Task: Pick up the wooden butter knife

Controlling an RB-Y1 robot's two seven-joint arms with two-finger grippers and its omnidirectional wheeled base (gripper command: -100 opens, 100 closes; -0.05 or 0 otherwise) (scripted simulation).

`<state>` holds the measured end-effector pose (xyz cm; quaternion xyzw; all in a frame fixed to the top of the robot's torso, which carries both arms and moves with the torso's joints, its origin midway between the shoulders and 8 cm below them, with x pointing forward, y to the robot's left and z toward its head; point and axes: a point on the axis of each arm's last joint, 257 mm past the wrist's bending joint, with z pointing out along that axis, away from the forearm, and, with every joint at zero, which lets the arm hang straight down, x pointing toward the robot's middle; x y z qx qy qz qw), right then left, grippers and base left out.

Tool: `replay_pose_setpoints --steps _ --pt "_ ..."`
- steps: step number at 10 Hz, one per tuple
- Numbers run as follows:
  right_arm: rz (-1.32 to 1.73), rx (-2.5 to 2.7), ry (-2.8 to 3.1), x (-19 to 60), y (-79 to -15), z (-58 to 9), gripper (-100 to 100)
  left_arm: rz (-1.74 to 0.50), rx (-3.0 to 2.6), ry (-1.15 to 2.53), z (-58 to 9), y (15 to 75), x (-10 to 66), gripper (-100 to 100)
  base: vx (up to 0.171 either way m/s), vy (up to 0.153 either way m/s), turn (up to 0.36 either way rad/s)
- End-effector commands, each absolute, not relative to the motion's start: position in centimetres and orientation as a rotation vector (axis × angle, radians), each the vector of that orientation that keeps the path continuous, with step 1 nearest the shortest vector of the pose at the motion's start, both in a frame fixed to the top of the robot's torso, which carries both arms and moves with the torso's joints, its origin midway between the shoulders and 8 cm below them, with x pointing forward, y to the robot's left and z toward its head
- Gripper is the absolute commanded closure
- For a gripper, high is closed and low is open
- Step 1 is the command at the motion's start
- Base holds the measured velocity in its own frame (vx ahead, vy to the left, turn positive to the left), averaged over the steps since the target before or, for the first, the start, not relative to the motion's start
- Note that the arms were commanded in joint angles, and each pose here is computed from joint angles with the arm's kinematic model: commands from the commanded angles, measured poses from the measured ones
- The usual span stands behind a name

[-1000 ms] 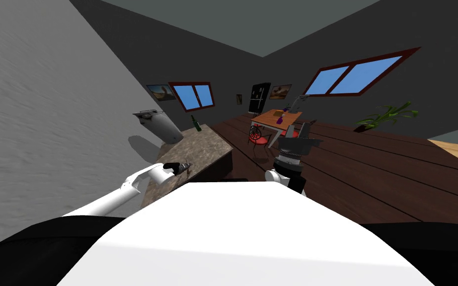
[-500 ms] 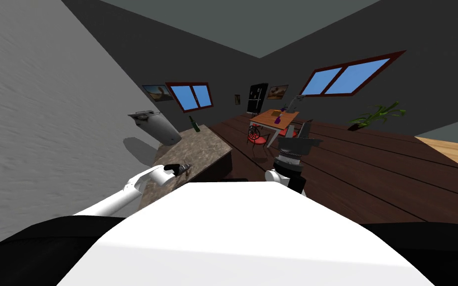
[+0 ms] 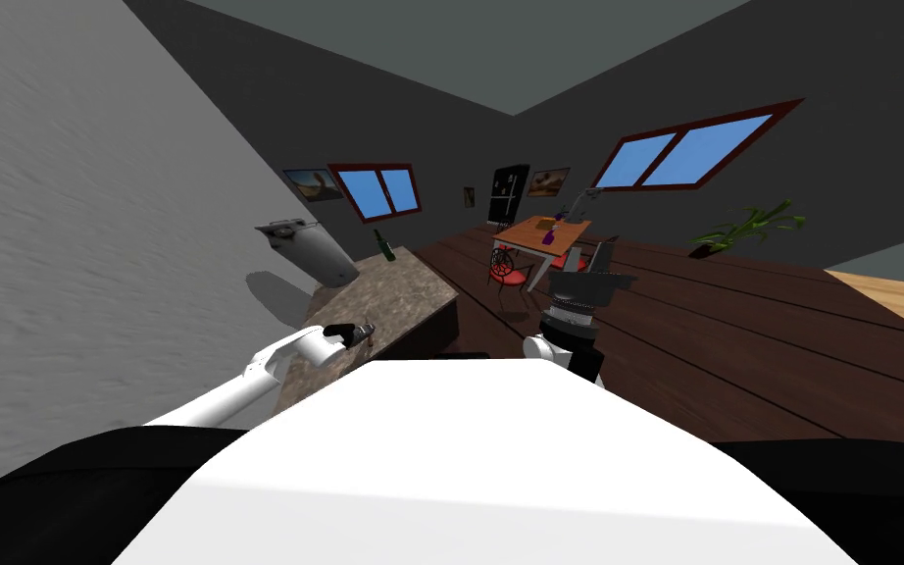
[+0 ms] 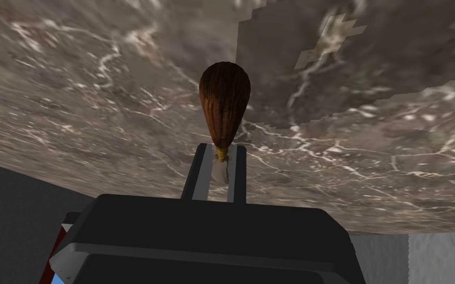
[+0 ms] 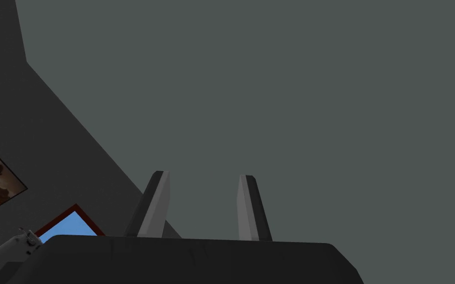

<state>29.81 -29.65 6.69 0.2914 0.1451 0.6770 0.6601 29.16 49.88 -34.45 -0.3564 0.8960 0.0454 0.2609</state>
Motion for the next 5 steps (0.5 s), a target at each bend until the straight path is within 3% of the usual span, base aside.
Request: replay_pose_setpoints --steps 1,2,4,5 --pt "1.532 0.659 0.328 29.8 -29.7 6.7 0 0.123 -0.965 2.426 -34.4 49.9 29.2 0 0.000 0.000 0.000" --pt "1.532 0.659 0.328 29.8 -29.7 6.7 0 0.117 -0.951 2.434 -33.7 49.2 29.4 100 -0.011 -0.006 0.104" --pt "1.532 0.659 0.328 29.8 -29.7 6.7 0 0.115 -0.948 2.434 -33.5 49.2 29.5 100 -0.017 -0.008 0.051" --pt "1.532 0.659 0.328 29.8 -29.6 6.7 0 0.116 -0.948 2.435 -33.5 49.2 29.5 0 0.000 0.000 0.000"
